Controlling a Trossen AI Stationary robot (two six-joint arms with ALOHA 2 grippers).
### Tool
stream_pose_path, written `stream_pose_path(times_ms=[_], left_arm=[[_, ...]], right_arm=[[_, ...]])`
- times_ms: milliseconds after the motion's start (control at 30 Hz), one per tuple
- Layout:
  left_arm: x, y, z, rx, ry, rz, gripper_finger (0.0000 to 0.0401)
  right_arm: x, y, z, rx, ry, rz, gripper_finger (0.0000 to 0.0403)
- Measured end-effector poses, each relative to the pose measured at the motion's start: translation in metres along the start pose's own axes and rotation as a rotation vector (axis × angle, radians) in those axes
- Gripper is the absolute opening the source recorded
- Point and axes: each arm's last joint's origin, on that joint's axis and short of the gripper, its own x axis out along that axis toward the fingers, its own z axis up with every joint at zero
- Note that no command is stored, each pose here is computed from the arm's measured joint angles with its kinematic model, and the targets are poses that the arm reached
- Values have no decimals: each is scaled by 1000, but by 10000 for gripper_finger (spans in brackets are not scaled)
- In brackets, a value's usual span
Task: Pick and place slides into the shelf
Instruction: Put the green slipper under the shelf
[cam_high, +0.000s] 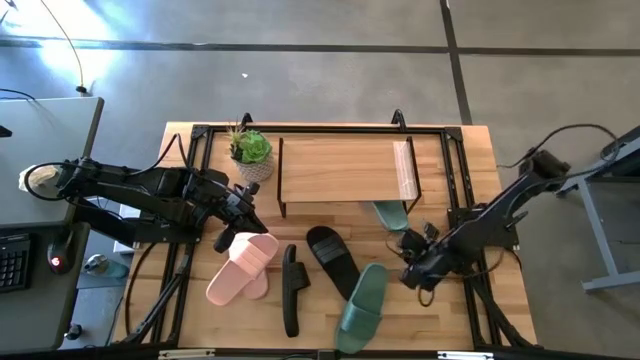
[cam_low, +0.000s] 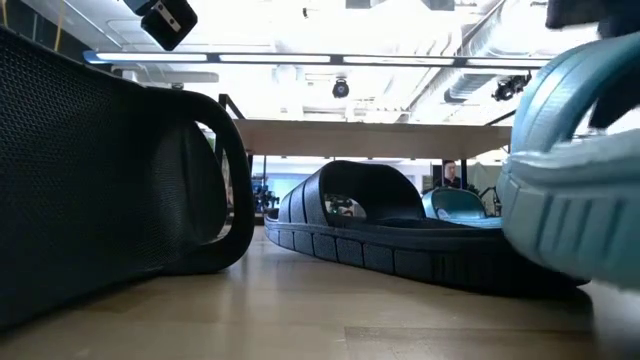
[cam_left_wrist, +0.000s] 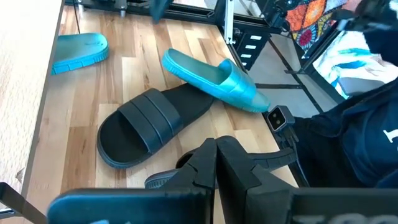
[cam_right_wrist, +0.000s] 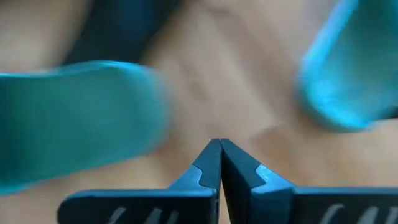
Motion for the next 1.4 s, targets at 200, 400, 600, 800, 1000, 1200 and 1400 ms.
stream_pose_path(times_ms=[200, 400, 600, 800, 1000, 1200, 1400], left_arm=[[0, 0, 0, 0, 0, 0, 1], [0, 0, 0, -3, 1, 0, 1], [0, 0, 0, -5, 3, -16, 1], [0, -1, 0, -27, 5, -23, 1], [0, -1, 0, -30, 8, -43, 1], [0, -1, 0, -29, 8, -44, 1], [0, -1, 0, -29, 8, -45, 1]], right_arm=[[-24, 24, 13, 20, -123, 364, 0], [-10, 44, 10, 11, -81, 461, 33], [20, 57, -1, 68, 49, 427, 105], [41, 77, -5, 35, 47, 528, 163], [62, 84, -10, 2, 89, 541, 180], [74, 90, -8, -49, 78, 592, 180], [78, 88, -4, -65, 79, 597, 180]])
